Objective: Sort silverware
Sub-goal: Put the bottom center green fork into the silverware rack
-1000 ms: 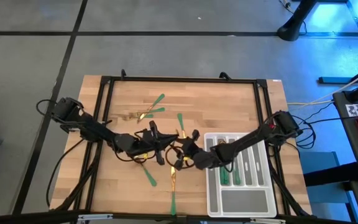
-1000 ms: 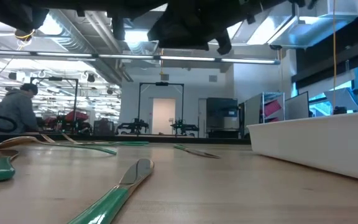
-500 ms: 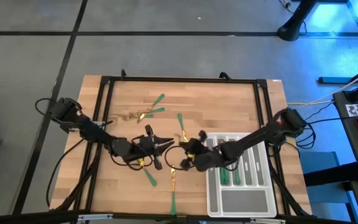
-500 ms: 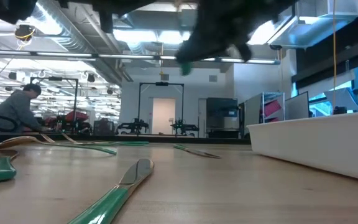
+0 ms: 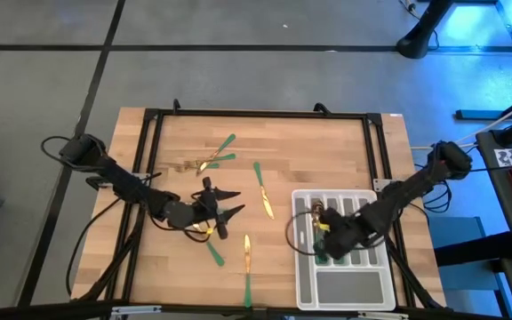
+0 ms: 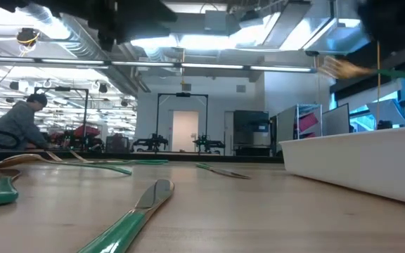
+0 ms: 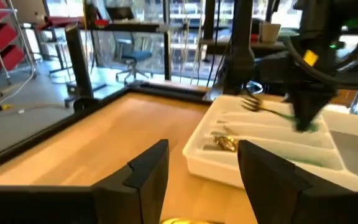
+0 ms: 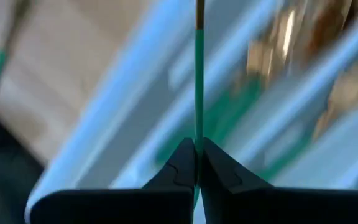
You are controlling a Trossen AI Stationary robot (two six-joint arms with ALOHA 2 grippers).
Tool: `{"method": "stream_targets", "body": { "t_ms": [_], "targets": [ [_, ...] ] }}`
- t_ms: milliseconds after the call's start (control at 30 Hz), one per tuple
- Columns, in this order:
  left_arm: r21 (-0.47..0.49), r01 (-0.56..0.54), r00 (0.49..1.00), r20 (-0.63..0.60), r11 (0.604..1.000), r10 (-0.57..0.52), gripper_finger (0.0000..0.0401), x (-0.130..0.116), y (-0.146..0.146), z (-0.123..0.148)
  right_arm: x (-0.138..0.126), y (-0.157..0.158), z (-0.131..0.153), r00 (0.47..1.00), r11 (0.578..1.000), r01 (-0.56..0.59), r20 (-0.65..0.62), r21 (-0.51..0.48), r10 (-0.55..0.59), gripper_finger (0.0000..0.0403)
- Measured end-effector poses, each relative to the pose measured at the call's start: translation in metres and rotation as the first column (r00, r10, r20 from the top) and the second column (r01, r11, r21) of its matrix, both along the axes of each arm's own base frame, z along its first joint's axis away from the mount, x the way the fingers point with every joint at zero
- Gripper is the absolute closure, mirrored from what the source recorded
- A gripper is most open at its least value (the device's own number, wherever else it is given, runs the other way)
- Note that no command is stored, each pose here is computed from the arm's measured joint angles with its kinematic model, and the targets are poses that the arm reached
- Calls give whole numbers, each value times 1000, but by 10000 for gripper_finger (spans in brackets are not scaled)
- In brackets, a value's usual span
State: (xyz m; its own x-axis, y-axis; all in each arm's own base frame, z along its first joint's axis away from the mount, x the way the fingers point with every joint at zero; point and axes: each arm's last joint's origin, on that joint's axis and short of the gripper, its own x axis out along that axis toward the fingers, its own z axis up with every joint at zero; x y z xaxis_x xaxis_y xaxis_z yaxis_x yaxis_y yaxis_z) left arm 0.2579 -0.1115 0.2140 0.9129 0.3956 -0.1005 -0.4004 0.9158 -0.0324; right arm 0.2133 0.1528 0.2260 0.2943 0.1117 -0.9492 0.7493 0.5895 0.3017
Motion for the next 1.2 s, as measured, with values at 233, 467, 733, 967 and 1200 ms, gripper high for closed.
{"method": "stream_targets", "body": {
  "t_ms": [233,467,733,967,1200],
  "targets": [
    [-26,-25,999,-36,999,24,223,1,5,-6,-42,4,-37,984,960,177,-55,217,-169,400],
    [-6,-22,999,-46,1000,22,223,1,5,-6,-67,-5,-49,924,889,383,-88,252,-373,394],
    [-3,-22,999,-48,1000,21,223,1,5,-6,-69,-11,-67,899,846,437,-111,306,-424,389],
    [1,-21,999,-50,1000,21,223,1,5,-6,-69,-16,-74,896,843,443,-126,304,-426,388],
    [0,-21,999,-50,1000,21,223,1,5,-6,-69,-16,-74,918,872,395,-85,288,-388,356]
  ]
}}
